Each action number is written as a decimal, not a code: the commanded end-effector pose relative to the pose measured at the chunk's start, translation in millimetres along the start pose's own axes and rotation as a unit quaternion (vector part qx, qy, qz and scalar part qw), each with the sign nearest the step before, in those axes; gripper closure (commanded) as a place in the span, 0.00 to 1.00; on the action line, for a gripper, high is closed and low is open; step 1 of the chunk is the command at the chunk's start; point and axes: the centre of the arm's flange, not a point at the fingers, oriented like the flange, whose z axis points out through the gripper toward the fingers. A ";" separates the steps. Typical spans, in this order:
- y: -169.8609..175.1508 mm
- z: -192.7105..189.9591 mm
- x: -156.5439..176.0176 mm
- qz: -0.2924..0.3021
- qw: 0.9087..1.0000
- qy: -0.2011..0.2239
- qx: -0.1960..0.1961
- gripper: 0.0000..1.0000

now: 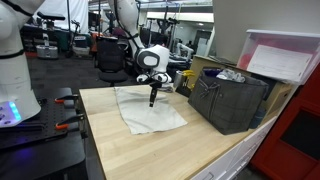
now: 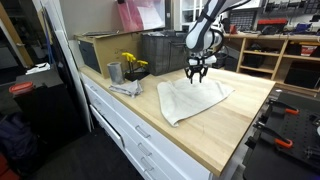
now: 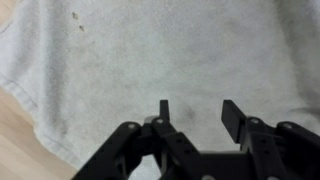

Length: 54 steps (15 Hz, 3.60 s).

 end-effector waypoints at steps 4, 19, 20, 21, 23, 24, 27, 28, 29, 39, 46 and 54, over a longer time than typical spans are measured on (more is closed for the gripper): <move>32.3 27.9 34.6 0.139 0.990 -0.007 -0.015 0.95; 148.8 66.9 70.2 0.311 0.950 -0.017 0.013 1.00; 153.7 66.9 71.8 0.309 0.951 -0.010 0.009 1.00; 158.5 66.2 74.4 0.309 0.951 -0.002 0.005 1.00; 170.0 67.0 79.3 0.306 0.952 0.016 -0.005 1.00; 175.1 67.7 81.4 0.304 0.952 0.023 -0.010 1.00; 193.4 70.9 92.5 0.301 0.952 0.047 -0.030 1.00; 198.6 71.1 94.8 0.299 0.952 0.054 -0.036 1.00; 204.5 71.8 97.2 0.296 0.952 0.064 -0.044 1.00; 210.6 43.4 89.4 0.280 0.956 0.081 -0.037 1.00; 171.6 15.7 77.9 0.248 0.962 0.113 -0.019 1.00; 181.5 65.0 76.9 0.289 0.956 0.046 -0.024 1.00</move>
